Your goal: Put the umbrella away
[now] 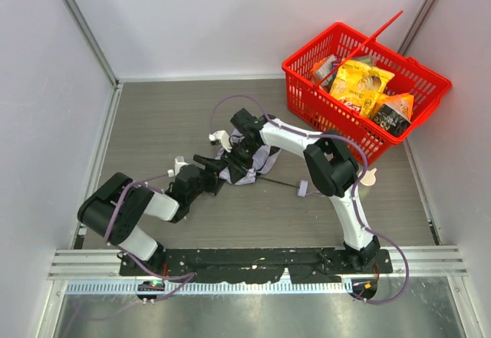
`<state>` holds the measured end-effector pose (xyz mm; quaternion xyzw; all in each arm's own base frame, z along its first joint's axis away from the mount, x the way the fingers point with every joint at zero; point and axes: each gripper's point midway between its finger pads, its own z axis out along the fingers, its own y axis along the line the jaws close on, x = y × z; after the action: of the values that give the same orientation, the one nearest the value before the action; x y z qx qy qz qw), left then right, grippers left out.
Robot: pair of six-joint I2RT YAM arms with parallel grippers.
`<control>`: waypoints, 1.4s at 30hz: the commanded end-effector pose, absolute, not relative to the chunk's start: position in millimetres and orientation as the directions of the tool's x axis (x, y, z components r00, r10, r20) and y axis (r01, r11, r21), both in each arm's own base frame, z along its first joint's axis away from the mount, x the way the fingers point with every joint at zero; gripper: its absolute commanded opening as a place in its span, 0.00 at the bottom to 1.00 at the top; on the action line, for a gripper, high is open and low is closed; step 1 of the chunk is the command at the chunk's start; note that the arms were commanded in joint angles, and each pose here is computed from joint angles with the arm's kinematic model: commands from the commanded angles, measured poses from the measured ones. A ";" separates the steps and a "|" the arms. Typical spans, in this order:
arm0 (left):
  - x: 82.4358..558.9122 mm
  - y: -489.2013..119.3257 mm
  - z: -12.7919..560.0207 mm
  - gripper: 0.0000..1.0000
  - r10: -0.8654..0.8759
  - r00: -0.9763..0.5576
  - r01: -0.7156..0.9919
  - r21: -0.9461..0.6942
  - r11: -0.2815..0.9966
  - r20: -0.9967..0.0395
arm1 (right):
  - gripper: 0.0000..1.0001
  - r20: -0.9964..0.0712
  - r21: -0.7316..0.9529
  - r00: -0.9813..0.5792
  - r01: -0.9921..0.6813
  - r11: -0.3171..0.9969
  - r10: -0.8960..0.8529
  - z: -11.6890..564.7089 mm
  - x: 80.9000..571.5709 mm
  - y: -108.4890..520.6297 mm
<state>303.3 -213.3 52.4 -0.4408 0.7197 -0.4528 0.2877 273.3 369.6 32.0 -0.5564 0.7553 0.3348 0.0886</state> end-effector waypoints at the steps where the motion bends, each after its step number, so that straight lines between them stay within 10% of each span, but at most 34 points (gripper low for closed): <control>1: 307.3 -192.5 14.7 0.69 -0.906 -0.395 -0.447 -0.830 0.334 -0.152 | 0.01 -0.307 0.565 -0.446 -0.797 0.216 -0.841 7.0 213.7 350.5; 7: 306.5 -190.8 1.8 0.24 -0.860 -0.453 -0.468 -0.758 0.454 -0.235 | 0.01 -0.346 0.562 -0.438 -0.805 0.191 -0.830 15.3 204.2 360.1; 12: 302.6 -187.5 1.0 0.06 -0.831 -0.487 -0.463 -0.727 0.506 -0.268 | 0.02 -0.376 0.529 -0.458 -0.820 0.219 -0.805 20.3 208.7 361.0; 14: 301.9 -191.6 4.2 0.00 -0.820 -0.507 -0.447 -0.732 0.514 -0.266 | 0.20 -0.401 0.521 -0.475 -0.821 0.231 -0.783 25.7 212.8 364.7; 18: 295.8 -190.3 3.4 0.00 -0.814 -0.518 -0.446 -0.729 0.520 -0.263 | 0.50 -0.417 0.441 -0.546 -0.820 0.364 -0.726 29.2 239.8 361.6; 23: 283.1 -187.4 -0.7 0.00 -0.809 -0.534 -0.452 -0.726 0.519 -0.246 | 0.64 -0.463 0.339 -0.718 -0.686 0.644 -0.520 81.3 278.2 342.3; 33: 272.5 -188.6 4.8 0.00 -0.791 -0.564 -0.425 -0.739 0.523 -0.236 | 0.81 -0.558 0.379 -0.830 -0.267 0.886 -0.011 148.7 267.7 260.7; 42: 268.2 -197.3 5.6 0.00 -0.784 -0.590 -0.421 -0.755 0.503 -0.194 | 0.73 -0.317 0.598 -0.770 0.291 0.746 0.554 102.8 278.0 232.9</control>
<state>294.2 -209.7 44.1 -0.3942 0.7741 -0.4012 0.2905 252.2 214.8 104.1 0.0964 0.9364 0.2228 0.2536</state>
